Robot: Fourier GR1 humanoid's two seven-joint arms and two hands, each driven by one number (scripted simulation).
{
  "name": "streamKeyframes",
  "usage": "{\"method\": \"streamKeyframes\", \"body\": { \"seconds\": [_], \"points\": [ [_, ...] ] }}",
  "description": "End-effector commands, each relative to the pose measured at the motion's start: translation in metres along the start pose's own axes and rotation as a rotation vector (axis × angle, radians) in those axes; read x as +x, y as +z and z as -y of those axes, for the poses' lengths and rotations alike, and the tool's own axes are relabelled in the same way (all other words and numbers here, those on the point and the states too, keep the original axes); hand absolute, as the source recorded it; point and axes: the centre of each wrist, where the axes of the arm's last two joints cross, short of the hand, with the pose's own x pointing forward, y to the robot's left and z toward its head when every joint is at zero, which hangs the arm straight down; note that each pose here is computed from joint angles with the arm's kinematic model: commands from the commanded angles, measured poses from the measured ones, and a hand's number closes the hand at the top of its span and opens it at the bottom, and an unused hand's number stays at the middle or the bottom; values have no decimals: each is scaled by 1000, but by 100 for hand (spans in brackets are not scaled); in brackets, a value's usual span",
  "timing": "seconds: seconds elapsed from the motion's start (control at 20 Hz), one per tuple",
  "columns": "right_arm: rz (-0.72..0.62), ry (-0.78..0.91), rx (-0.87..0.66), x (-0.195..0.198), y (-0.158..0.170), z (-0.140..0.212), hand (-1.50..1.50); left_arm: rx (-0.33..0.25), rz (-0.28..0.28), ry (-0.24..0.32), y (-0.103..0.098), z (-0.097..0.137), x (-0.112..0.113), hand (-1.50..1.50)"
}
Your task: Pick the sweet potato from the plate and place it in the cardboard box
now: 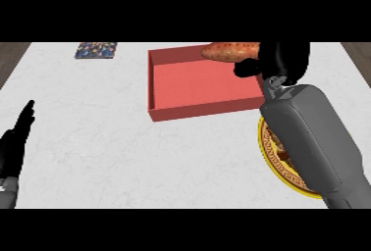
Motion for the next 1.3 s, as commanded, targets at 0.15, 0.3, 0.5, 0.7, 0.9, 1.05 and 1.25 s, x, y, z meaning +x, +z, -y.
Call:
{"method": "streamKeyframes", "body": {
  "seconds": [0.15, 0.3, 0.5, 0.7, 0.9, 1.05, 1.25],
  "points": [
    [-113, -117, 8, 42, -19, 11, 150, -26, 15, 6, -3, 19, 0, 0],
    [-137, -140, 29, 40, -51, 5, 150, -27, 47, 2, -11, 17, 14, 0],
    [-169, -161, 35, 31, -65, -28, 150, -40, 48, 5, -13, 8, 14, 0],
    [-216, -134, 21, 17, -74, -50, 150, -53, 71, 7, -9, 12, 24, 0],
    [-287, -64, 3, -3, -81, -62, 150, -61, 74, 13, -12, 16, 19, 0],
    [-357, -149, 58, -3, -70, -81, -150, -53, 83, 13, -9, 21, 24, 0],
    [-399, -235, 84, -12, -76, -81, -150, -65, 92, 6, -17, 12, 32, 0]
  ]
}}
